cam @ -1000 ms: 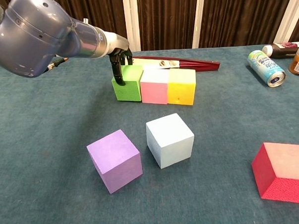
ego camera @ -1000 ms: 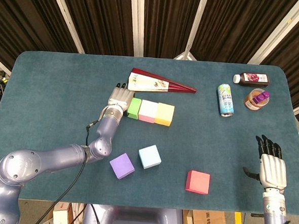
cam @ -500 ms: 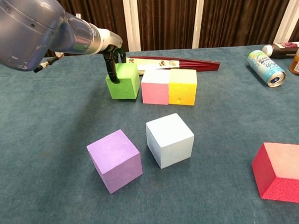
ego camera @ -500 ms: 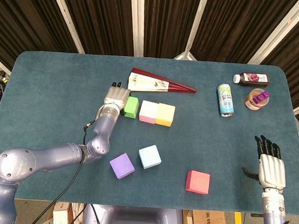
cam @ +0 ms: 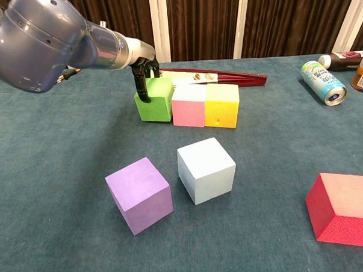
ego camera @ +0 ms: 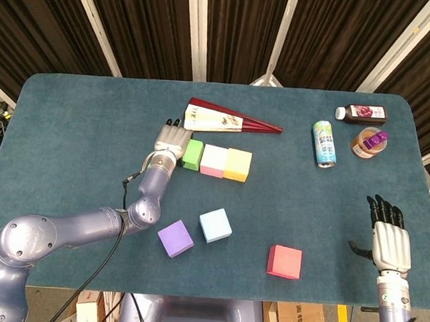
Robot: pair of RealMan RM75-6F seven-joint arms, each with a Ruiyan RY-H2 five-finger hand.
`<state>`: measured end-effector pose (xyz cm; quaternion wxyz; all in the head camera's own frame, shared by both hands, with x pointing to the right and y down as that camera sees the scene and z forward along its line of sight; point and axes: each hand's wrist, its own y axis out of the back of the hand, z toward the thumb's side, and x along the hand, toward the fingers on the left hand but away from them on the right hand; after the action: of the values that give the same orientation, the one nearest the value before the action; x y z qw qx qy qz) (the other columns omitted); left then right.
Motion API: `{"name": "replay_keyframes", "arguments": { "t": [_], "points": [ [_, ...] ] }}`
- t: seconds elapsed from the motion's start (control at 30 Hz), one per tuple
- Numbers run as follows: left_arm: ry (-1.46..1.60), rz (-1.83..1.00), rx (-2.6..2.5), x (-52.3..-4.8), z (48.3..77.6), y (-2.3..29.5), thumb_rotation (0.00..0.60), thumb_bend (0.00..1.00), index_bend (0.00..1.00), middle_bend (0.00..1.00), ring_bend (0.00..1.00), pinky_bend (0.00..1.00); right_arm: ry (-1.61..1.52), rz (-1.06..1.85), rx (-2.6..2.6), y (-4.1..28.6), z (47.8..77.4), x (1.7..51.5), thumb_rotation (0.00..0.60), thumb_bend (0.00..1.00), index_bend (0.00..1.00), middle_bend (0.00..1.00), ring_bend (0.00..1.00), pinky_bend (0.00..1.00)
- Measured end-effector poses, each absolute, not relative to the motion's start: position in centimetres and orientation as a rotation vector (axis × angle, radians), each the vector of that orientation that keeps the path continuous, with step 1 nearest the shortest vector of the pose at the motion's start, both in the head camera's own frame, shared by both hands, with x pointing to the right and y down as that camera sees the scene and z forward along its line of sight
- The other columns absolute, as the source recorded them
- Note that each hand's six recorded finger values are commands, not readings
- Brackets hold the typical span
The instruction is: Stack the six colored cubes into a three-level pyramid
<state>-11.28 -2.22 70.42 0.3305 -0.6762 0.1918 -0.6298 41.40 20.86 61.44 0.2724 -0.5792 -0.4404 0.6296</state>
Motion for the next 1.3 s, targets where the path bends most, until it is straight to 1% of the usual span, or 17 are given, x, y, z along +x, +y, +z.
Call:
{"name": "replay_keyframes", "arguments": {
  "t": [0.77, 1.3],
  "points": [
    [0.511, -1.665, -1.765, -10.92, 70.66, -2.25, 0.600, 0.36, 0.29, 0.26, 0.00, 0.00, -1.192, 1.699, -1.555, 20.82, 61.39, 41.62, 0.600, 0.20, 0.02, 0.02, 0.00, 0.00],
    [0.493, -1.662, -1.766, -10.48, 70.77, -1.94, 0.600, 0.36, 0.27, 0.25, 0.00, 0.00, -1.198, 1.699, -1.554, 20.82, 61.32, 41.72, 0.600, 0.20, 0.02, 0.02, 0.00, 0.00]
  ]
}}
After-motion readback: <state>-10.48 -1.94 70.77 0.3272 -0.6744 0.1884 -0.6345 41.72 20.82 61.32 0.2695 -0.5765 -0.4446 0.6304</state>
